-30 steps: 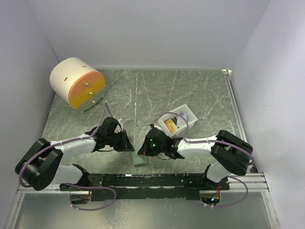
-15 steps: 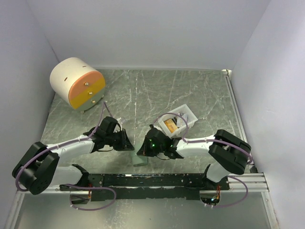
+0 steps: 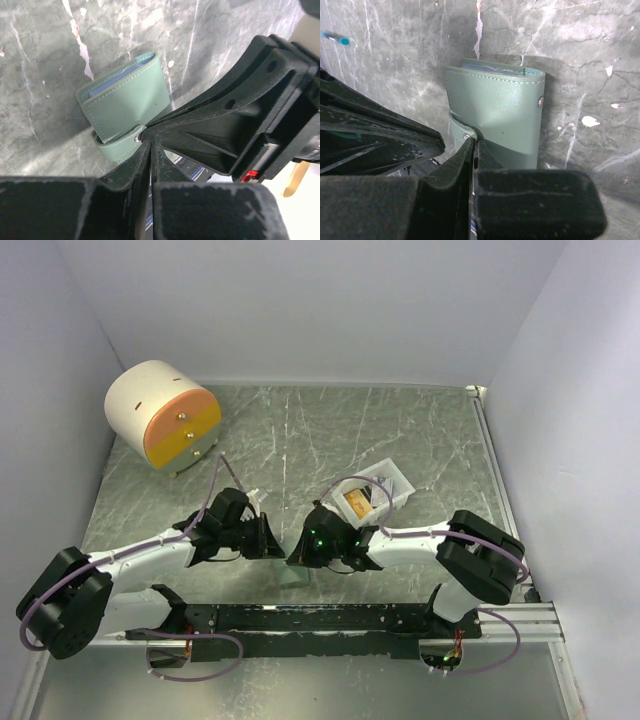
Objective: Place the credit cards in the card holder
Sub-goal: Close the card holder at the center of the board.
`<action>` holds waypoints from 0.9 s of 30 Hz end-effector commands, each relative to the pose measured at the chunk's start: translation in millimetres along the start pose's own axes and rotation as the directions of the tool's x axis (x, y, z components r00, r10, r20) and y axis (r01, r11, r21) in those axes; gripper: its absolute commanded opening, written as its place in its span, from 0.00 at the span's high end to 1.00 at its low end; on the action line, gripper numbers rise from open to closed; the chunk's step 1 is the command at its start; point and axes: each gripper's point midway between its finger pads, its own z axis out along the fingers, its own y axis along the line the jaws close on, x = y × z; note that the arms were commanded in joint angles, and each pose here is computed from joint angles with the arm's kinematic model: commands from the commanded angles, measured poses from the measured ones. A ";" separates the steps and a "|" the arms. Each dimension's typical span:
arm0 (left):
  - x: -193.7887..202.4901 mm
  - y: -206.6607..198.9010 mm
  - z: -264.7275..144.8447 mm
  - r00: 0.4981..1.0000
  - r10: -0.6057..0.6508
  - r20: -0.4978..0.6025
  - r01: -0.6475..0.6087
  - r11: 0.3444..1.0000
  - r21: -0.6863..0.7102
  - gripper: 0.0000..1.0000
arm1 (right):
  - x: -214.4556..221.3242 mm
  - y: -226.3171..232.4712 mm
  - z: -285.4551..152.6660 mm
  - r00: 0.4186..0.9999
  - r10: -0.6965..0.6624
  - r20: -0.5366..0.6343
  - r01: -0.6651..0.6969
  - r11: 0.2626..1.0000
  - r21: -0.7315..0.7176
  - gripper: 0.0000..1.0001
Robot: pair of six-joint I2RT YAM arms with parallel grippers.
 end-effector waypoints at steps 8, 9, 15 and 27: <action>16.6 14.8 18.1 0.998 -0.015 -0.067 0.014 1.000 -0.022 0.89 | 14.2 -44.2 6.4 0.999 0.036 -0.041 -0.028 0.985 0.169 1.00; 18.2 17.1 19.8 0.997 -0.020 -0.075 0.018 0.999 -0.031 0.90 | 14.9 -44.5 6.7 0.998 0.036 -0.044 -0.028 0.985 0.171 1.00; 23.9 34.6 25.4 0.993 -0.051 -0.105 0.038 0.992 -0.124 0.91 | 19.3 -48.5 10.0 0.997 0.043 -0.060 -0.032 0.983 0.179 1.00; 1.3 18.0 9.8 0.998 -0.032 -0.045 0.024 0.986 -0.162 0.83 | -28.1 18.8 -13.1 0.990 -0.129 0.052 0.126 0.989 0.072 0.71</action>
